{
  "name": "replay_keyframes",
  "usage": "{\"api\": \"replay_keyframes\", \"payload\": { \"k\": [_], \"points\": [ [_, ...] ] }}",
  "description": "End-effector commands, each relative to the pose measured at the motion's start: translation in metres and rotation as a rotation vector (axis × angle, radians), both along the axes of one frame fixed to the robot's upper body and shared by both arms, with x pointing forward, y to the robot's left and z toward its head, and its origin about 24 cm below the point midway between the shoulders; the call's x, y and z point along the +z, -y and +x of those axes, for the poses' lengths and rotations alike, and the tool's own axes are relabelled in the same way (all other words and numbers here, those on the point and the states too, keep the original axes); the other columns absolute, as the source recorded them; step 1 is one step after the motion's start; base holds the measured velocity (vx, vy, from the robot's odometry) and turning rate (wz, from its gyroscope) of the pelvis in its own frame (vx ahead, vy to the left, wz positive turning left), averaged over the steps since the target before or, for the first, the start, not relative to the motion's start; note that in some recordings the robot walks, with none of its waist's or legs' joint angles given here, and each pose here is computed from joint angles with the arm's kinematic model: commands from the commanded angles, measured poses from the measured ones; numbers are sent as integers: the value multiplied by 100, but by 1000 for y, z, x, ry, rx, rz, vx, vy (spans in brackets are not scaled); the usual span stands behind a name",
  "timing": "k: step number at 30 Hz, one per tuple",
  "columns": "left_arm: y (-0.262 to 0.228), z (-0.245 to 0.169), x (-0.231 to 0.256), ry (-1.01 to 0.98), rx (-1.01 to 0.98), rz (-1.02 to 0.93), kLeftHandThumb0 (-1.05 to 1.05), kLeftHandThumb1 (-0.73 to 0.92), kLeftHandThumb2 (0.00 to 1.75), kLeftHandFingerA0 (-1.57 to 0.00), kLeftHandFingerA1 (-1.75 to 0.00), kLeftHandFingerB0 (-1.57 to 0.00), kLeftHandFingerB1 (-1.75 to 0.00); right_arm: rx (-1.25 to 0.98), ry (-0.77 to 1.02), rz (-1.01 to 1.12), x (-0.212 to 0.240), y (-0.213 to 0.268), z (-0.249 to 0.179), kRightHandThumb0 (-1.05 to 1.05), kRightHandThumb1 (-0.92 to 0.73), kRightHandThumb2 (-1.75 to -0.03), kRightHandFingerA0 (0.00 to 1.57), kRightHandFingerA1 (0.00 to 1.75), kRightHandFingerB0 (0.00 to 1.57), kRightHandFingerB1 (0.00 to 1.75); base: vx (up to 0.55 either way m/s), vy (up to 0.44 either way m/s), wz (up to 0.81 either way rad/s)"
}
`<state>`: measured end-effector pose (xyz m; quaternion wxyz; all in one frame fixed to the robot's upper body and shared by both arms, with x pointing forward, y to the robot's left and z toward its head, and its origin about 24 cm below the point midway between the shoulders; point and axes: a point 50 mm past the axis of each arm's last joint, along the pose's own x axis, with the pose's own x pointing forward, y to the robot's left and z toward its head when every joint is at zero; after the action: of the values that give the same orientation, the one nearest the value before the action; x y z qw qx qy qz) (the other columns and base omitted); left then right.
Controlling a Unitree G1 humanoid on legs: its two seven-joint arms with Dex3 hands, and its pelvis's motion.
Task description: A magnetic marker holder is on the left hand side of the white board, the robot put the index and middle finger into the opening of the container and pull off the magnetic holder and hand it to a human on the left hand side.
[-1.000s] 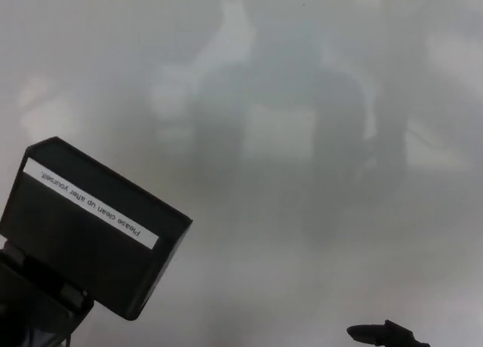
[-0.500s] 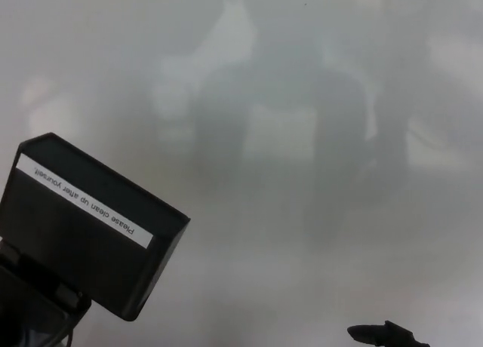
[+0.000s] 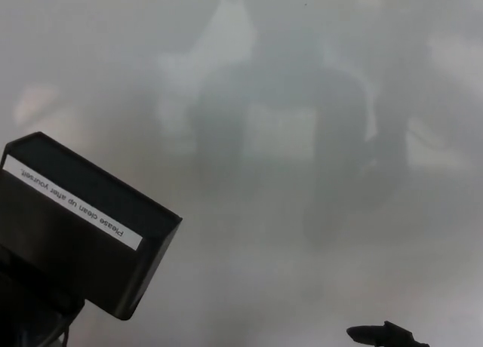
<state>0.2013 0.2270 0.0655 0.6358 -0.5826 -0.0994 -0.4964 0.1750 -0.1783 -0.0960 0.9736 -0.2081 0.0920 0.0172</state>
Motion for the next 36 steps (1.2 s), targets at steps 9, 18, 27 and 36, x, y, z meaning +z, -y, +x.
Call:
{"api": "replay_keyframes", "payload": {
  "k": [9,18,27,36],
  "points": [
    [-1,-3,3,54,28,1,-75,28,66,-21,-37,-23,-48,-9,3,-32,1,7,1,-49,-80,-64,89,60,72,46,0,0,0],
    [1,-4,2,33,23,16,-72,27,65,-24,-37,-25,-47,-5,-1,-43,1,8,2,-47,-80,-64,89,59,72,46,0,0,0],
    [2,-2,3,44,21,42,-74,27,66,-25,-37,-25,-45,6,6,-53,2,7,5,-47,-80,-64,89,58,71,46,0,0,0],
    [5,-3,3,35,17,52,-74,29,68,-25,-38,-26,-45,9,4,-48,2,7,6,-44,-65,-103,86,75,64,64,0,0,0]
  ]
}}
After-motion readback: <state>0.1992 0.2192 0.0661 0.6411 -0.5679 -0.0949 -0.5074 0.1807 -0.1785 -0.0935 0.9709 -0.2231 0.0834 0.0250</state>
